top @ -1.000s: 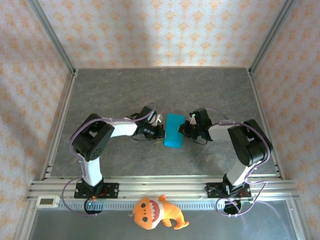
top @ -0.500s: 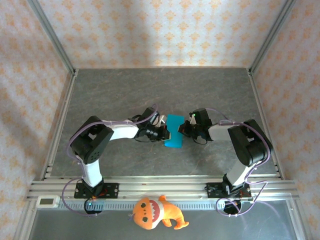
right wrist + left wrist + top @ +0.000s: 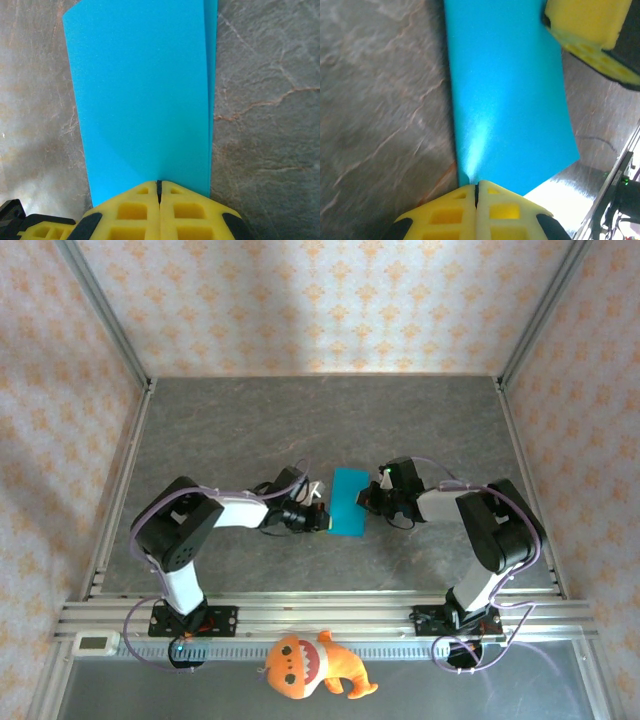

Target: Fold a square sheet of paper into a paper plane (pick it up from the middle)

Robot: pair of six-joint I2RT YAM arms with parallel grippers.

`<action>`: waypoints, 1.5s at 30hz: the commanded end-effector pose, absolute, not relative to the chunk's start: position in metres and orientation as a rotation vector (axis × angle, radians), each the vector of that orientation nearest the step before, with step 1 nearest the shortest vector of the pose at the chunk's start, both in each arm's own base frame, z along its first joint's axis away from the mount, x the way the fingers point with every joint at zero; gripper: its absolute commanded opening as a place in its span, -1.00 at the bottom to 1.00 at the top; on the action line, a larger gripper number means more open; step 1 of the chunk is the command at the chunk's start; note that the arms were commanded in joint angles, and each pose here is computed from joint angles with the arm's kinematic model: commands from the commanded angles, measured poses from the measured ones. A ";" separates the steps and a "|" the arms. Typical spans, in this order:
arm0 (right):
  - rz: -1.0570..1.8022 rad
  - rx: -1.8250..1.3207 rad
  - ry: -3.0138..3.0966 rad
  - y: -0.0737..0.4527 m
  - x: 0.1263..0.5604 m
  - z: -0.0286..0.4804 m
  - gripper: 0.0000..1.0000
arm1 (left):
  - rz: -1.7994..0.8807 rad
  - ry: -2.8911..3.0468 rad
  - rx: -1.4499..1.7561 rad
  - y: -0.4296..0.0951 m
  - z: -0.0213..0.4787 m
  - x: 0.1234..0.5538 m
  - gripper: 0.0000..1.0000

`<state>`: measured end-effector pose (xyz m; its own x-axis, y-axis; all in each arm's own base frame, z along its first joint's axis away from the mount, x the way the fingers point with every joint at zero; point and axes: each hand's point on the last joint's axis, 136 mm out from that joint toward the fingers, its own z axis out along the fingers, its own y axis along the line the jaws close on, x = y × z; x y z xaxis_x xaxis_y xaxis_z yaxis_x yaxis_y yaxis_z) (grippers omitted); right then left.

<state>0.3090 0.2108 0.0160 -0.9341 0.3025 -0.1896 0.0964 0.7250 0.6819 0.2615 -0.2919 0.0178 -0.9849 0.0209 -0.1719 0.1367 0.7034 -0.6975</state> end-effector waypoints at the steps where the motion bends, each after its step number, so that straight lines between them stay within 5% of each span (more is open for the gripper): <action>1: 0.698 0.469 2.881 0.164 0.263 -0.043 -1.00 | -1.030 2.900 0.109 -0.264 -0.003 0.233 -1.00; 11: 0.700 0.473 2.877 0.165 0.264 -0.042 -1.00 | -1.322 2.658 0.107 -0.310 0.065 0.268 -1.00; 19: 0.703 0.481 2.872 0.165 0.264 -0.043 -1.00 | -1.316 2.720 0.142 -0.325 0.040 0.274 -1.00; 31: 0.703 0.476 2.876 0.164 0.263 -0.043 -1.00 | -0.970 2.995 0.233 -0.263 -0.028 0.215 -1.00; 45: 0.698 0.470 2.883 0.164 0.263 -0.045 -1.00 | -0.860 2.926 0.412 -0.257 0.002 0.224 -1.00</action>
<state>0.3077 0.2111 0.0160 -0.9354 0.3003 -0.1869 0.0956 0.7234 0.6837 0.2473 -0.2841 0.0172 -0.9516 0.1975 -0.2354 0.3030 0.7309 -0.6115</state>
